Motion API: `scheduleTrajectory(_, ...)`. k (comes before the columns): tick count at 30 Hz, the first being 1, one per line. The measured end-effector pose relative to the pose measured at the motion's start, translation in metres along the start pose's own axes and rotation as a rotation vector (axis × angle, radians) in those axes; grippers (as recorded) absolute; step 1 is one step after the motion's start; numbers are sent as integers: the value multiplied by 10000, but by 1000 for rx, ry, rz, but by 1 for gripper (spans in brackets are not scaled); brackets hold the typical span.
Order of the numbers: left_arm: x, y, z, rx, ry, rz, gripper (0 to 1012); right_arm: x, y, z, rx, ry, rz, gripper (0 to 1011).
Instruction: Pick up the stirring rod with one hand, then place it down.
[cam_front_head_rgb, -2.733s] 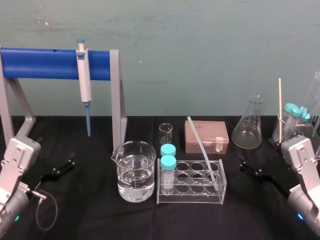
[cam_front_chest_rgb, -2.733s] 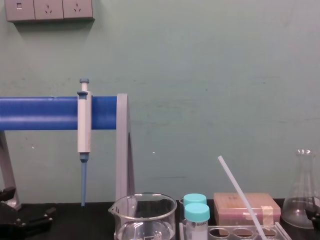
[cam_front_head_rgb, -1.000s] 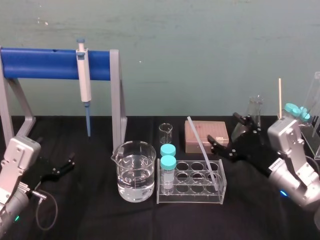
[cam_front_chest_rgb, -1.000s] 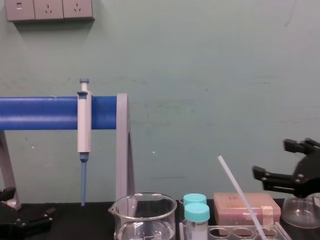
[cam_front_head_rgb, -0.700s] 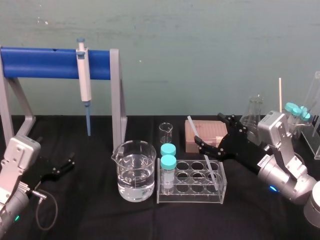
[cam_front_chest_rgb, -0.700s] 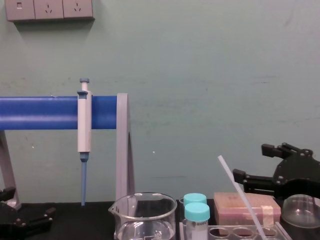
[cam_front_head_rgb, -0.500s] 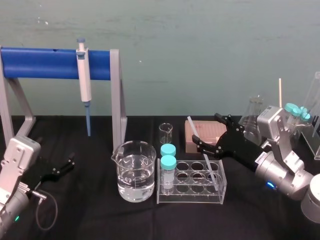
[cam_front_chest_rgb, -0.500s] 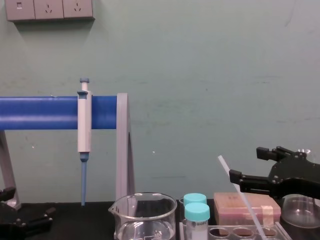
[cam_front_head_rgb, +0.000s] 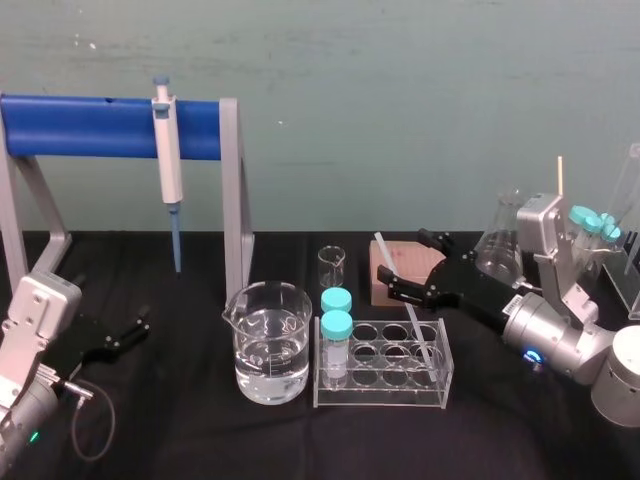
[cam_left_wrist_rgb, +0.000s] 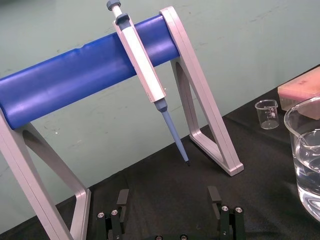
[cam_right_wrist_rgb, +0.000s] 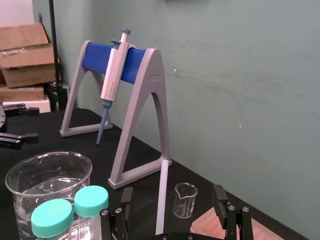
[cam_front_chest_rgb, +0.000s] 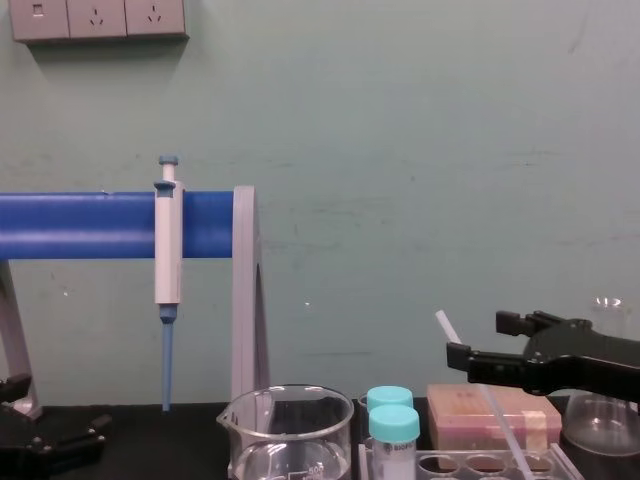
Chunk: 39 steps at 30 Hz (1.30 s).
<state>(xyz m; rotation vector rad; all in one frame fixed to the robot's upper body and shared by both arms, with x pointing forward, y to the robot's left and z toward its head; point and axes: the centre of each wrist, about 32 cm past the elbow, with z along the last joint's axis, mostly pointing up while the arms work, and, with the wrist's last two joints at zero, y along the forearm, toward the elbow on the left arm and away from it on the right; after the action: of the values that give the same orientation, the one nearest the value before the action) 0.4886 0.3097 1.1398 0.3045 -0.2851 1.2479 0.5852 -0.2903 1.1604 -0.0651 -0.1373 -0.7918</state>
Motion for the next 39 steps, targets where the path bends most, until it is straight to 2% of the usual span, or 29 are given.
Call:
scheduleTrajectory(6,0,0,0,0,0,0,1000,69,61,-53,-11,58,26,1000)
scheduleTrajectory(13,0,0,0,0,0,0,1000,82,127,-104,-27,92,55,1000)
scheduleTrajectory(22,0,0,0,0,0,0,1000,39,163,-119,-38,81,72,1000)
scheduleTrajectory(39,0,0,0,0,0,0,1000,43,158,-120,-37,82,70,1000)
